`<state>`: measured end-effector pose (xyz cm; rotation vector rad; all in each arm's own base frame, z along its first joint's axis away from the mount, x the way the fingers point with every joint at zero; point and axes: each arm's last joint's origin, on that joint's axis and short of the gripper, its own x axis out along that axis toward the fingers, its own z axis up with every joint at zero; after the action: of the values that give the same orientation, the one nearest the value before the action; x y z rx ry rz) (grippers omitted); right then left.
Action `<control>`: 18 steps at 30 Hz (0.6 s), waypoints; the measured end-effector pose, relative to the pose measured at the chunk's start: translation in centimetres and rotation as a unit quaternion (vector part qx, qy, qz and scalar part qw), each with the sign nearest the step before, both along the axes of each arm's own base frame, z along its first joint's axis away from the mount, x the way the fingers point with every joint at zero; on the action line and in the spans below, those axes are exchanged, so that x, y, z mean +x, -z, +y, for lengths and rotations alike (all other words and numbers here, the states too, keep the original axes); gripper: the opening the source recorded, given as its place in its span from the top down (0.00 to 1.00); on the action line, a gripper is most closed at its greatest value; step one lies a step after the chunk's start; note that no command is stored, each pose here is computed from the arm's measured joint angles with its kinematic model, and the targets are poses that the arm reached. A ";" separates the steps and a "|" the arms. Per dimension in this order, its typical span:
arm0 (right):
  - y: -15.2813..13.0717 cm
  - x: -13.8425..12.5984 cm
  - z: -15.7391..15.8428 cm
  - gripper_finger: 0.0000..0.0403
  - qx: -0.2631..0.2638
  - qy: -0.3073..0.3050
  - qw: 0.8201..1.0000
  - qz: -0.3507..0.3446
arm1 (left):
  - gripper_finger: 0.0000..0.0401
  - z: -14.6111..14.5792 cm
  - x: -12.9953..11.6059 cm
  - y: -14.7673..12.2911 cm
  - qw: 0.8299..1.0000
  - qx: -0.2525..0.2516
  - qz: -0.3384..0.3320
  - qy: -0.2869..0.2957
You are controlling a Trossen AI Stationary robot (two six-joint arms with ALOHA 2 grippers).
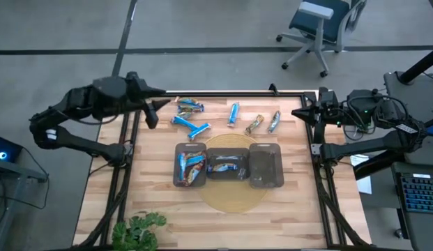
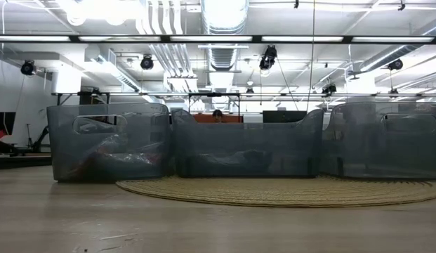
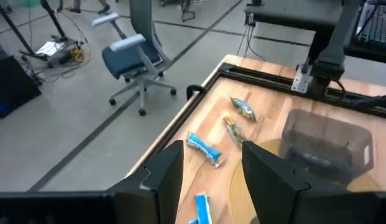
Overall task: Pick and place Granola Bars by type
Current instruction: Put the blue granola bar into the center black bin
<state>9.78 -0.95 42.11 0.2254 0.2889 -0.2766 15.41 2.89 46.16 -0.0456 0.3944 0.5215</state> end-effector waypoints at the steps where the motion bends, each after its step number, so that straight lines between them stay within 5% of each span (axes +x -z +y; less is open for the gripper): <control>1: 0.0 0.0 0.0 0.98 0.000 0.000 1.000 0.000 | 0.63 0.3 0.1 -0.2 1.000 0.002 0.004 0.002; 18: 0.1 0.0 0.0 0.98 0.000 0.000 1.000 0.003 | 0.63 5.0 2.2 1.0 0.990 -0.052 0.124 0.040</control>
<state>9.76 -0.95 42.05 0.2244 0.2952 -0.2773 17.65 7.93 45.15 -0.0661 0.6633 0.4279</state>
